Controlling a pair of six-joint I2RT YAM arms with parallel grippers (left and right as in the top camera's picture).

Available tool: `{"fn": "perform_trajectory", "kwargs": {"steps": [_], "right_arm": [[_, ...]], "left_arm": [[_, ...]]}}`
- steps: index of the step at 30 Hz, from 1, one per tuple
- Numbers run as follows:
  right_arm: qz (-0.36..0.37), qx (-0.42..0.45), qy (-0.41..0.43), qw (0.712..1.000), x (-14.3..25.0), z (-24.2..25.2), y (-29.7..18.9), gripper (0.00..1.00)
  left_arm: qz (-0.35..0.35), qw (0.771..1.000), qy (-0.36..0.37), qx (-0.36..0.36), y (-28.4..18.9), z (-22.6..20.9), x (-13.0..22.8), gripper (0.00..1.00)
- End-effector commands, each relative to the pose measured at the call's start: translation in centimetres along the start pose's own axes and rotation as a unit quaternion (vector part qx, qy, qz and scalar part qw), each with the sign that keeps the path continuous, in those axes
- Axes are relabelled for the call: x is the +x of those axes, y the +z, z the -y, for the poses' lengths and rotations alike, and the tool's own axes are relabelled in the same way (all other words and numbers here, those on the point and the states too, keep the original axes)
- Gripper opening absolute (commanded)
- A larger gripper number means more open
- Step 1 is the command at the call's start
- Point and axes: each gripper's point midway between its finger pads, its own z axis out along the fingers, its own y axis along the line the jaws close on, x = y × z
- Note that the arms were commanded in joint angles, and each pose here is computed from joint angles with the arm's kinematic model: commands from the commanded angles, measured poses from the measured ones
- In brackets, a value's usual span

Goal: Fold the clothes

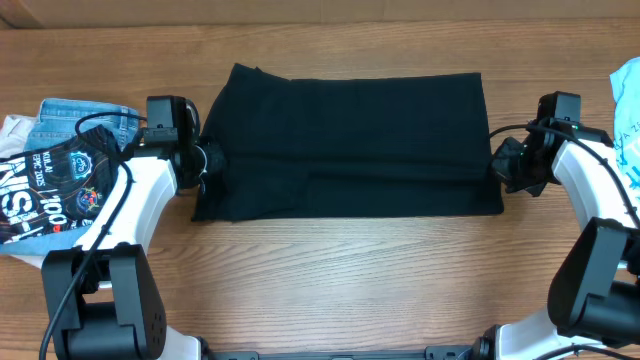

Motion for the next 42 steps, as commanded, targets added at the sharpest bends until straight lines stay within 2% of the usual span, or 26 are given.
{"fn": "perform_trajectory", "kwargs": {"steps": [1, 2, 3, 4, 11, 14, 27, 32, 37, 42], "right_arm": [[0.009, 0.007, -0.004, 1.0, -0.5, 0.2, 0.4, 0.06], [0.01, 0.006, -0.004, 1.0, -0.6, 0.2, 0.4, 0.13], [0.01, 0.006, -0.004, 1.0, -0.7, 0.2, 0.4, 0.27], [0.01, 0.006, -0.004, 1.0, -0.7, 0.2, 0.4, 0.38], [0.005, 0.009, -0.003, 1.0, -0.4, 0.3, 0.4, 0.46], [-0.001, 0.011, -0.003, 1.0, -0.1, 0.4, 0.4, 0.53], [-0.056, 0.033, 0.004, 0.998, 2.6, 1.7, 2.1, 0.57], [-0.028, 0.016, 0.0, 0.999, 1.2, 1.0, 2.5, 0.53], [-0.015, -0.074, -0.032, 0.997, 0.2, -2.4, 2.4, 0.51], [0.038, -0.097, -0.041, 0.994, -2.3, -3.5, 2.2, 0.51]], "left_arm": [[0.02, 1.0, -0.003, -0.013, 0.3, -0.4, -0.8, 0.13], [0.023, 1.0, -0.002, -0.012, 0.3, -0.4, -0.9, 0.22], [0.024, 1.0, -0.002, -0.011, 0.3, -0.3, -1.0, 0.32], [0.024, 1.0, -0.002, -0.011, 0.3, -0.3, -1.0, 0.38], [-0.014, 1.0, -0.008, -0.026, 0.3, -1.1, 0.9, 0.4], [-0.024, 0.999, -0.01, -0.032, 0.2, -1.3, 1.4, 0.4], [-0.066, 0.996, -0.018, -0.062, 1.0, -3.3, 4.4, 0.42], [-0.077, 0.994, -0.02, -0.068, 1.8, -4.0, 5.5, 0.42], [-0.082, 0.994, -0.021, -0.07, 2.0, -4.2, 5.9, 0.42], [-0.082, 0.994, -0.021, -0.07, 2.0, -4.2, 6.0, 0.42]]}}
